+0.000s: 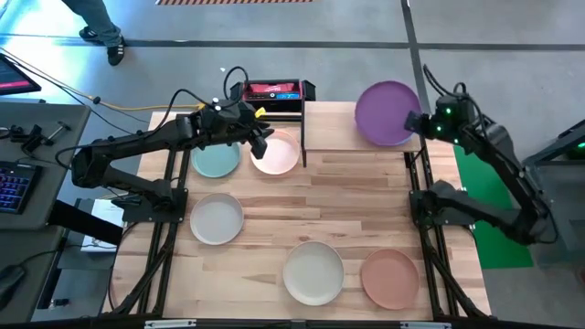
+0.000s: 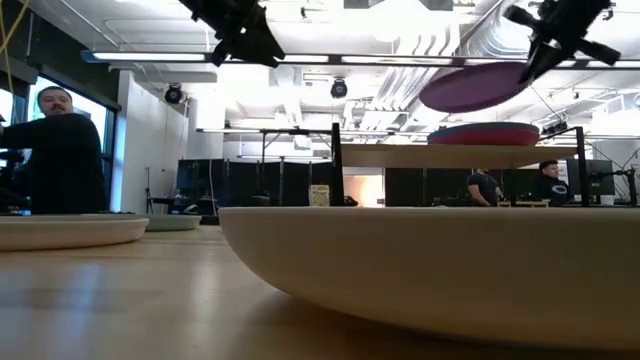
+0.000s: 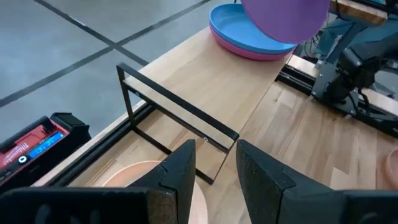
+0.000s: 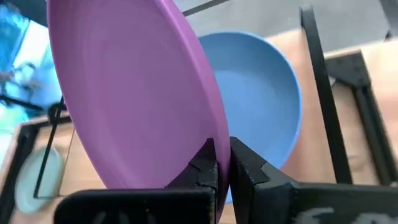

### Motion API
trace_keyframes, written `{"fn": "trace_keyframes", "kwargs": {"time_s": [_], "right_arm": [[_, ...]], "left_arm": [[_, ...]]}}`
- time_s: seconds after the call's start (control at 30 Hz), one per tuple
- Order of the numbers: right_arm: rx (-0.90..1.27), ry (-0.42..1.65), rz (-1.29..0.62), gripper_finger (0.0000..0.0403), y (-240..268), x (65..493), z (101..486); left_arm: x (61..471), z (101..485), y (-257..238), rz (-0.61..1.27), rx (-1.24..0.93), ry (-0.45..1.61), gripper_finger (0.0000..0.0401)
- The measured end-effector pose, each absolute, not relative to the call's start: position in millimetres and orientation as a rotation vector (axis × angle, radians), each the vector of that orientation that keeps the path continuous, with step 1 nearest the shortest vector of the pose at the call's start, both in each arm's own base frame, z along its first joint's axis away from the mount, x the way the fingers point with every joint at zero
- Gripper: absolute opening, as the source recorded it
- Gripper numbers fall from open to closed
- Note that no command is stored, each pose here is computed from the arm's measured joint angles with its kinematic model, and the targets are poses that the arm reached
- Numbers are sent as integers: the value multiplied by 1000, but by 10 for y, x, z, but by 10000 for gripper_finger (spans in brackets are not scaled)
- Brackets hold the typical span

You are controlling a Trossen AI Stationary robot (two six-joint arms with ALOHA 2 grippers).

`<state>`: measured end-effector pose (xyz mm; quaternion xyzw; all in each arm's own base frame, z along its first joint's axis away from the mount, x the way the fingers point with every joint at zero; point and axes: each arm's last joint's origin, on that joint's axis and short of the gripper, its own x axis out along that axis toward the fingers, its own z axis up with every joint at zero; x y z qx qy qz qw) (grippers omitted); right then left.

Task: Place and stack plates onto a shelf
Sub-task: Stack the purple plate on top of the blue plate on the shelf

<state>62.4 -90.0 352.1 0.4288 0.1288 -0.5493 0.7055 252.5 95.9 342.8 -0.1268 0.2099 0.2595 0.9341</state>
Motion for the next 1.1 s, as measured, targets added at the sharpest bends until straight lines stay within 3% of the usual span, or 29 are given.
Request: {"fn": "trace_keyframes", "kwargs": {"time_s": [0.4,1.1], "right_arm": [[1193,39,-1341,0,-838,479,3165],[1424,19,-1331,0,-1034,615,3062]], "left_arm": [[2525,3428,958,520,-217,441,106],[2524,3425,957,519,-215,446,106]]}}
